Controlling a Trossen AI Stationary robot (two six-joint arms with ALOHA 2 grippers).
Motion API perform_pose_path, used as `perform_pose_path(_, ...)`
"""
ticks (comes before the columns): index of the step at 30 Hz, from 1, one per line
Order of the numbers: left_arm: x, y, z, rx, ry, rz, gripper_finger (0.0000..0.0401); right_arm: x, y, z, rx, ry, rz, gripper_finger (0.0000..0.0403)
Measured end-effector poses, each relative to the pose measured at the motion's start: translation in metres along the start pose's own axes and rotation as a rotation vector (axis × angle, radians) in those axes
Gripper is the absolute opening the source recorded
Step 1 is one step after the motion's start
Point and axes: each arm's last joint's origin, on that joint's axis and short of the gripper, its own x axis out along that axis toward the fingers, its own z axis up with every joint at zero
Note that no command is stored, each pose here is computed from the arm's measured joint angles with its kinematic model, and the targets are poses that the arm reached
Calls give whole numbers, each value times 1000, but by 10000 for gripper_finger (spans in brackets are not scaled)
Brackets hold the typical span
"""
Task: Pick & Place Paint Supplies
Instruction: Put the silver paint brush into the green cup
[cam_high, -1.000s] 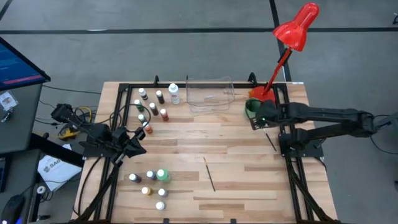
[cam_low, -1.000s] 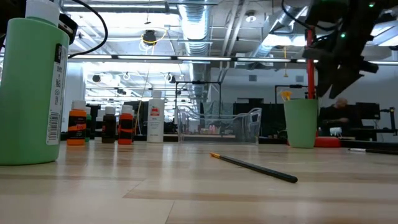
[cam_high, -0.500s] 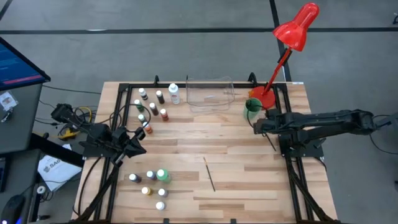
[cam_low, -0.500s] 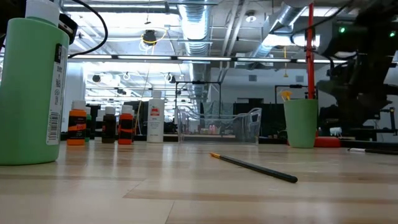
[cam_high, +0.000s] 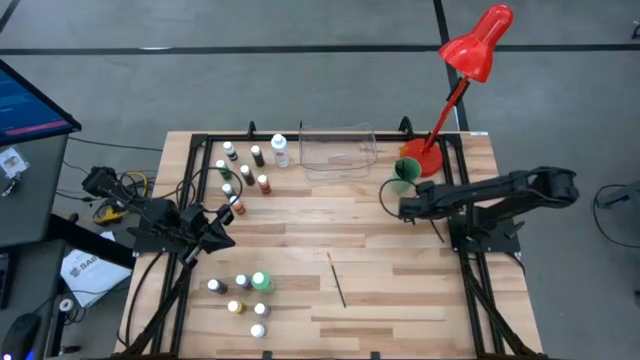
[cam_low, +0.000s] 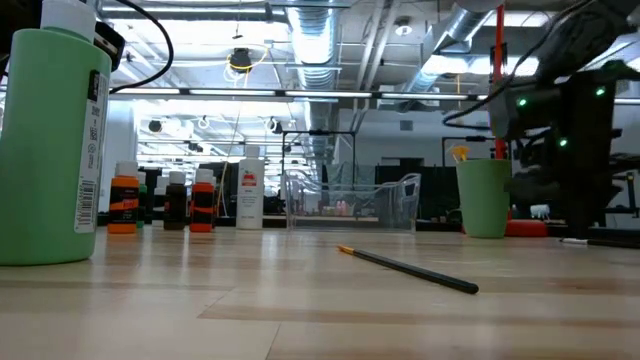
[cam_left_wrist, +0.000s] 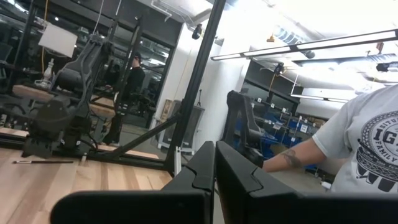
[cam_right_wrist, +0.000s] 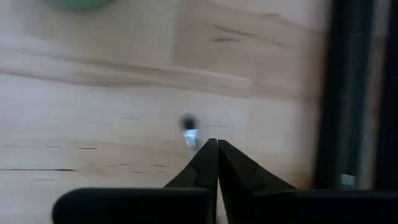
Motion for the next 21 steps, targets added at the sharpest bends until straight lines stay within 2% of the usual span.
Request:
perform_pose_path(5, 0, 0, 0, 0, 0, 0, 2, 5, 18, -3, -53, -3, 45, 9)
perform_pose_path(12, 0, 0, 0, 0, -1, 0, 2, -21, 47, -8, -133, 31, 207, 3)
perform_pose_path(17, 0, 0, 0, 0, 0, 0, 2, -34, 62, -15, -147, 12, 340, 1)
perform_pose_path(21, 0, 0, 0, 0, 0, 0, 2, -38, 63, -20, -121, 35, 371, 4)
